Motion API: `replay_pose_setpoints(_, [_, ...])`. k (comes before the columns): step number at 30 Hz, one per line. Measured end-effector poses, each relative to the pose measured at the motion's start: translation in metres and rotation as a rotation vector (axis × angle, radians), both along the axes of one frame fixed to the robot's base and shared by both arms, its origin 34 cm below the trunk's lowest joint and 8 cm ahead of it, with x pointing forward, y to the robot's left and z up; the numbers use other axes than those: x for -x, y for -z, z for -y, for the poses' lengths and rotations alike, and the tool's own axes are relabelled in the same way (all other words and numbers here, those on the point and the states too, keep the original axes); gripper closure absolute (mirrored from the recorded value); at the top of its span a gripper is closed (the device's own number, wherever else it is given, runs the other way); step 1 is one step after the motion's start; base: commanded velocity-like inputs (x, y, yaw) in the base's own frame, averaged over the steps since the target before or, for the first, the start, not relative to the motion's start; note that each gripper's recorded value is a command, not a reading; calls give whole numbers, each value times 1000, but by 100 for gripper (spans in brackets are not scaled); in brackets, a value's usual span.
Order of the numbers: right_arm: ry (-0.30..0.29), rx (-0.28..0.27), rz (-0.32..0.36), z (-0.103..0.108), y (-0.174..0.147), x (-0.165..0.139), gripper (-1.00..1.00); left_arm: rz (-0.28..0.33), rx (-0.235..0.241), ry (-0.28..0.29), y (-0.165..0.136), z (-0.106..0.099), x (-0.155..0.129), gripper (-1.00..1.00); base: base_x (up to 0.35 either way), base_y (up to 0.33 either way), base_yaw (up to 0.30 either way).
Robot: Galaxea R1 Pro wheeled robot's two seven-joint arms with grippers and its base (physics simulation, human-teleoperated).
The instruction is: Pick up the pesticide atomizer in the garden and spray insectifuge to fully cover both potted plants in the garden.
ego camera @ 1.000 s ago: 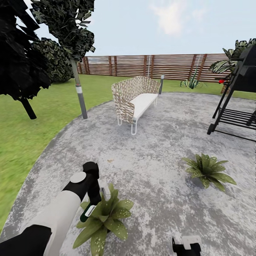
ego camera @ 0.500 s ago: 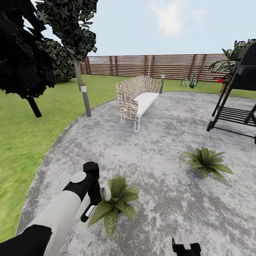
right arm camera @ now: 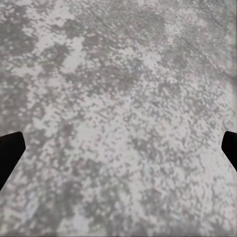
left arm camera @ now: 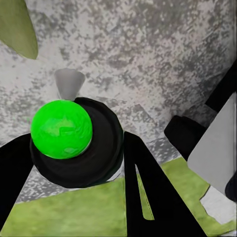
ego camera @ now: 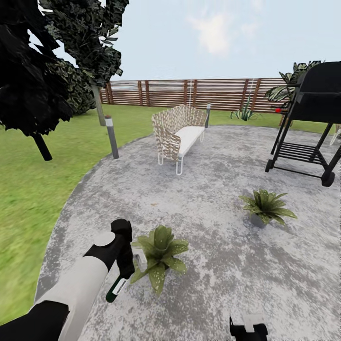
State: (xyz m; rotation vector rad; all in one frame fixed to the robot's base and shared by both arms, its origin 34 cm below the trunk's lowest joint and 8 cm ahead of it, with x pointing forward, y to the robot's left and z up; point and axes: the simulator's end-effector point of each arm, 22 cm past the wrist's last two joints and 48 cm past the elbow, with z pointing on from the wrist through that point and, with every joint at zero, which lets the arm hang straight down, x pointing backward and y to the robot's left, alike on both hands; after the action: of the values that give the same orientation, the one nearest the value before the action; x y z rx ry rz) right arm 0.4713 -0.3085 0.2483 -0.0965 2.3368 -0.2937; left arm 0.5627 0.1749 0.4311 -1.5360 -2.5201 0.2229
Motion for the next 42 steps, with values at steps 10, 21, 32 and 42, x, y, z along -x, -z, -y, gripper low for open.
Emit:
replay_pose_setpoints(10, [-1,-1,0,0,0,0,-100,135,67,-203,19,-21,-28,100,-1,3,-3])
replay_pose_setpoints(21, [0,-1,1,0,0,0,-100,75,16,-186,21,-38,-11,100,58,24,0])
replay_pose_setpoints(32, [1,0,0,0,0,0,-100,-54,-35,-149,31,-43,28,100,188,88,-140])
replay_pose_setpoints(42, [0,0,-9,0,3,3,-100,-73,-35,-148,39,-42,35,100,1,1,-11])
